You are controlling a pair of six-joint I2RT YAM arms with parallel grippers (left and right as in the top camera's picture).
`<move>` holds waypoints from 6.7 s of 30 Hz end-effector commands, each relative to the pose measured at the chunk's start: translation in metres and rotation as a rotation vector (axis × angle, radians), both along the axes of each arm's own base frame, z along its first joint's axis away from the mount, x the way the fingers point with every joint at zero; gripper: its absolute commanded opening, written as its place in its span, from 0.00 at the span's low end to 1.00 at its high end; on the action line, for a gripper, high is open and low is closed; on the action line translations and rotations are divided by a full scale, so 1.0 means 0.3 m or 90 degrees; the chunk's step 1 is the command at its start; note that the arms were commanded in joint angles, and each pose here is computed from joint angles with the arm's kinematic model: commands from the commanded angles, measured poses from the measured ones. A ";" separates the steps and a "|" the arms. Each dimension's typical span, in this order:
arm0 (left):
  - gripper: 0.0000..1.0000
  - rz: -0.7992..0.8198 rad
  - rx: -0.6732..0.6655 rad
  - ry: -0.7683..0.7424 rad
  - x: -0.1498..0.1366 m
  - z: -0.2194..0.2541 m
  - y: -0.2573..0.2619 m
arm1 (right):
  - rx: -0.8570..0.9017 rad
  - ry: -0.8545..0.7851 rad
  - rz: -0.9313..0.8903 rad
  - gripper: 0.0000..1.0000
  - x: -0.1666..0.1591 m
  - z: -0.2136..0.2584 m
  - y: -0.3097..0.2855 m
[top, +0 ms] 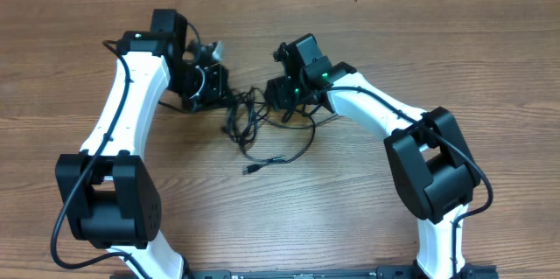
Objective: Untangle cables
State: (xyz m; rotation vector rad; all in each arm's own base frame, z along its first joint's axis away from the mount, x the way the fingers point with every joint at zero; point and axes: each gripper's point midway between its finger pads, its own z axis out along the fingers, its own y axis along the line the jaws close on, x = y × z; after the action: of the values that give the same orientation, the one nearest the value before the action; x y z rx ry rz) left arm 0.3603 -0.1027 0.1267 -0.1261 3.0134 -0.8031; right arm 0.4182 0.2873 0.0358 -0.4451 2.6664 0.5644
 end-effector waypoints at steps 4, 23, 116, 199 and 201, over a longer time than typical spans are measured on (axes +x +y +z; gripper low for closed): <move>0.09 0.068 0.170 0.010 0.016 -0.039 0.149 | -0.041 0.047 -0.054 0.63 0.012 -0.050 -0.143; 0.82 -0.086 -0.062 -0.109 0.078 0.065 -0.053 | -0.026 0.045 0.016 0.64 -0.016 -0.045 -0.110; 0.11 0.095 0.374 -0.250 0.008 0.462 0.094 | -0.206 0.039 -0.144 0.76 0.023 -0.083 -0.345; 0.17 0.047 0.168 0.125 0.099 -0.153 0.101 | 0.044 -0.139 -0.074 0.04 -0.092 0.791 -0.133; 0.57 0.040 0.171 0.132 0.086 -0.153 0.097 | 0.032 -0.185 -0.093 0.04 -0.072 0.840 -0.161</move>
State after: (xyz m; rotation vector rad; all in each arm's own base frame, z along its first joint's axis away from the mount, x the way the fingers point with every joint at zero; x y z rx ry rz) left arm 0.3891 -0.0672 0.0754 -0.3601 3.2533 -0.3689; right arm 0.3859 0.2543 0.2721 -0.3101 2.4473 0.5983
